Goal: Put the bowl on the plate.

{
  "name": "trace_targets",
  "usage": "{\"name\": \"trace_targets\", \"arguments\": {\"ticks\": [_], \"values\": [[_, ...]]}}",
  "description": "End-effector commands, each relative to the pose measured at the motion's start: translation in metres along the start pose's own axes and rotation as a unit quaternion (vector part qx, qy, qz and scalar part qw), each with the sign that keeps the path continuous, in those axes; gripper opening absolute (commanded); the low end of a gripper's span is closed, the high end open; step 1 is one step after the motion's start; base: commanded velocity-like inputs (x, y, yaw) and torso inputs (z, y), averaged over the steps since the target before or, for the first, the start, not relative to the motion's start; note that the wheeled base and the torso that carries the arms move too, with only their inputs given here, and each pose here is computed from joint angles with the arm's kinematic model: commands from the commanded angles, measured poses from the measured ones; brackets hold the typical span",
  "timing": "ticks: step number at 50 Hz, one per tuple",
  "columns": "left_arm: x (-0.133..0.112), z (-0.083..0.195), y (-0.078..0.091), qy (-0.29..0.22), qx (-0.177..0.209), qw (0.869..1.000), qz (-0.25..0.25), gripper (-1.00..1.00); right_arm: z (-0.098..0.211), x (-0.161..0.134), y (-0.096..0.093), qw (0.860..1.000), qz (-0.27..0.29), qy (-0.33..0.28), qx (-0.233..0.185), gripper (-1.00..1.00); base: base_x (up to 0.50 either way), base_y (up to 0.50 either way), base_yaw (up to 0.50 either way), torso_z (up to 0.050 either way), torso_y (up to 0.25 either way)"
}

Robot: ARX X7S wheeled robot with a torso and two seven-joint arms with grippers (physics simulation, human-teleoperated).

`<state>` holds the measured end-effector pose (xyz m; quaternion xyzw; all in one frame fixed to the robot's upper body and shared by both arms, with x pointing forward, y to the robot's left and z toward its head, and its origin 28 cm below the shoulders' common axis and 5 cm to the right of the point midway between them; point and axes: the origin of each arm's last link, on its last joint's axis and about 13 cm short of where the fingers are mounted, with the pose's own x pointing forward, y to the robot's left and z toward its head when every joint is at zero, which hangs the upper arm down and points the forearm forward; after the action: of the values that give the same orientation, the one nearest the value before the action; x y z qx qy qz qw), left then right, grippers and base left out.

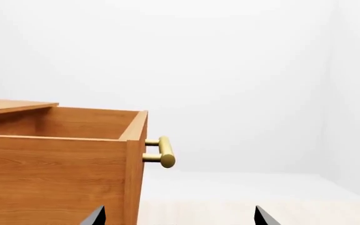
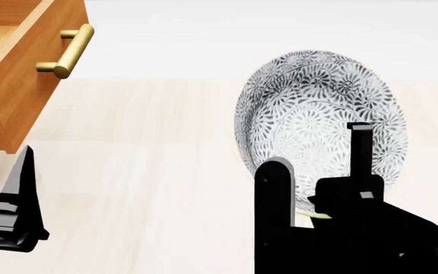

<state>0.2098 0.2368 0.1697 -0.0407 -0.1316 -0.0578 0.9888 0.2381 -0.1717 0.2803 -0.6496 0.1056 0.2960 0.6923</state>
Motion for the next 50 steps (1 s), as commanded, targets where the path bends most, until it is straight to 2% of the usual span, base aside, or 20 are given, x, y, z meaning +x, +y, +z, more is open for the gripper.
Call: {"name": "trace_targets", "arguments": {"ticks": [1, 6, 12, 19, 45, 50], "values": [[-0.001, -0.002, 0.003, 0.002, -0.006, 1.0, 0.002, 1.0, -0.008, -0.056, 0.021, 0.998, -0.055, 0.041, 0.012, -1.0, 0.0, 0.0, 0.0, 0.0, 0.0], [-0.003, -0.002, 0.003, 0.003, -0.006, 1.0, 0.006, 1.0, -0.019, -0.067, 0.034, 0.996, -0.06, 0.062, 0.025, -1.0, 0.0, 0.0, 0.0, 0.0, 0.0], [-0.004, -0.002, 0.004, 0.005, -0.006, 1.0, 0.009, 1.0, -0.033, -0.076, 0.057, 0.993, -0.061, 0.086, 0.043, -1.0, 0.0, 0.0, 0.0, 0.0, 0.0], [-0.004, -0.001, 0.002, 0.004, -0.005, 1.0, 0.006, 1.0, -0.038, -0.071, 0.079, 0.991, -0.046, 0.11, 0.06, -1.0, 0.0, 0.0, 0.0, 0.0, 0.0], [-0.004, -0.003, 0.003, 0.007, -0.003, 1.0, 0.01, 1.0, -0.057, -0.052, 0.131, 0.983, 0.002, 0.145, 0.112, -1.0, 0.0, 0.0, 0.0, 0.0, 0.0], [-0.004, -0.002, 0.004, 0.007, -0.003, 1.0, 0.011, 1.0, -0.06, -0.05, 0.136, 0.981, 0.007, 0.15, 0.12, -1.0, 0.0, 0.0, 0.0, 0.0, 0.0]]}}
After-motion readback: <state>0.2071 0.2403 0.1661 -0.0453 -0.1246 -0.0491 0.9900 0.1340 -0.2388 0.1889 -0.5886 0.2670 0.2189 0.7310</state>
